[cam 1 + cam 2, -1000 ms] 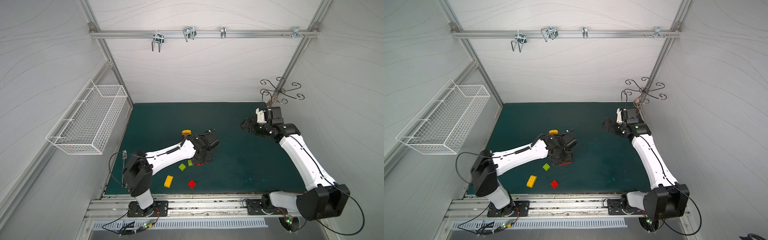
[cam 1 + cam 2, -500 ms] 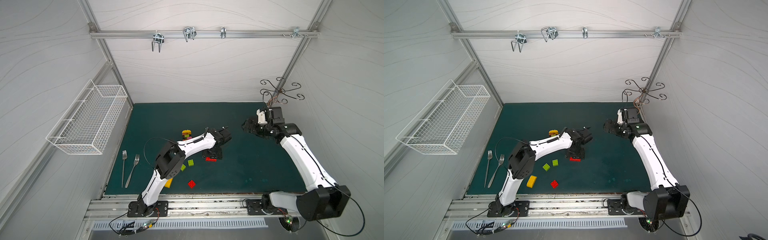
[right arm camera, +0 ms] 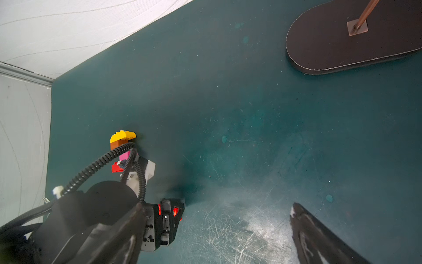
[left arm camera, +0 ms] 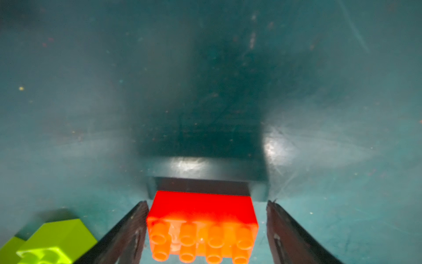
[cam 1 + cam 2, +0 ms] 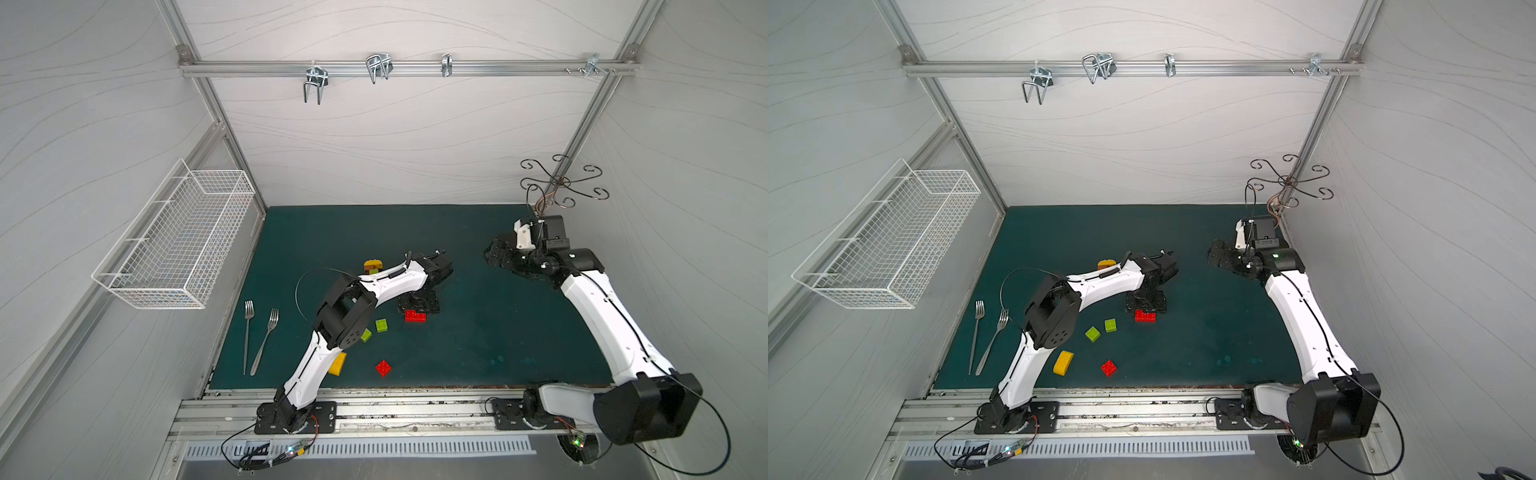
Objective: Assemble the letter s with lego
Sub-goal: Place the lego brick at the center of the board, then pick up the lego brick from the center of the board.
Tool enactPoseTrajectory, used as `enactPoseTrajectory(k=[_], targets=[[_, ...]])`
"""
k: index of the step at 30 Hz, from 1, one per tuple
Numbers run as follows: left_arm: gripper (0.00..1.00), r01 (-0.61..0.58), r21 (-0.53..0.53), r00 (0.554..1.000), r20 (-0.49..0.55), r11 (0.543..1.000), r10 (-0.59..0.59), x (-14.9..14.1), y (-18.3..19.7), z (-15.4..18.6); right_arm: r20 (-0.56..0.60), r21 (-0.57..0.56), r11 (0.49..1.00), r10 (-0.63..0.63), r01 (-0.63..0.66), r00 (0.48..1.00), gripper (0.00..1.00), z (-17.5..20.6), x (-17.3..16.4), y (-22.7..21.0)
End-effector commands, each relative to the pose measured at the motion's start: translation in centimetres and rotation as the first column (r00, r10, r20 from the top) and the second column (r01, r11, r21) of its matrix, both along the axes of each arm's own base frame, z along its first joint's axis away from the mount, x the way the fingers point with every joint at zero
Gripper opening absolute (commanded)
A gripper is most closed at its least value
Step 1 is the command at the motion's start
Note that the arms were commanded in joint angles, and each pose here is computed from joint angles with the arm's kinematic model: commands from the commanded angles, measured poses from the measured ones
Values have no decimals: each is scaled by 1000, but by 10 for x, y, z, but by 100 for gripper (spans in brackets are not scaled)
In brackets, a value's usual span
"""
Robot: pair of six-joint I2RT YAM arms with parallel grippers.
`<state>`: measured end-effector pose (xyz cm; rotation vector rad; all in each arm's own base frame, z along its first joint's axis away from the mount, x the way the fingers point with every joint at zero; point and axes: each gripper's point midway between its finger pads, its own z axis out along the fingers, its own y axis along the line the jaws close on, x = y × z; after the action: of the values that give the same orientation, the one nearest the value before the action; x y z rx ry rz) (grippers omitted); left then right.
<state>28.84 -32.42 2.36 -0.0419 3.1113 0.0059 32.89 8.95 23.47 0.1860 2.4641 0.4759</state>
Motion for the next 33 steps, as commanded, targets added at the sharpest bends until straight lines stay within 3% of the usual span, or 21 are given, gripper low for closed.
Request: enactPoseTrajectory(k=[1,4,9,13,18,23,27,31,33], targets=[[88,-1,-13,1000,12,1000,1,5,-8,3,8,-12,999,-44,44,999,99,1,-4,-9],[90,-1,-42,999,44,999,3,6,-7,21,0,-9,999,-49,49,999,99,3,-6,-9],[92,6,-105,984,180,994,13,9,9,96,-55,14,999,-32,32,998,99,4,-10,-3],[91,-22,-136,951,303,991,63,6,51,157,-94,55,998,5,1,996,99,3,-15,7],[87,-117,-185,893,411,976,185,-6,126,200,-143,32,994,110,-107,984,96,-12,-28,37],[85,-257,-224,818,468,940,335,-30,208,209,-221,-36,969,230,-243,948,90,-36,-52,79],[83,-356,-246,761,484,902,432,-50,258,205,-265,-59,938,316,-342,911,78,-52,-78,120],[83,-446,-262,707,484,856,516,-70,292,197,-335,-89,881,413,-465,847,64,-78,-116,174],[83,-474,-261,688,485,841,539,-77,302,192,-370,-104,844,458,-526,808,62,-90,-134,203]])
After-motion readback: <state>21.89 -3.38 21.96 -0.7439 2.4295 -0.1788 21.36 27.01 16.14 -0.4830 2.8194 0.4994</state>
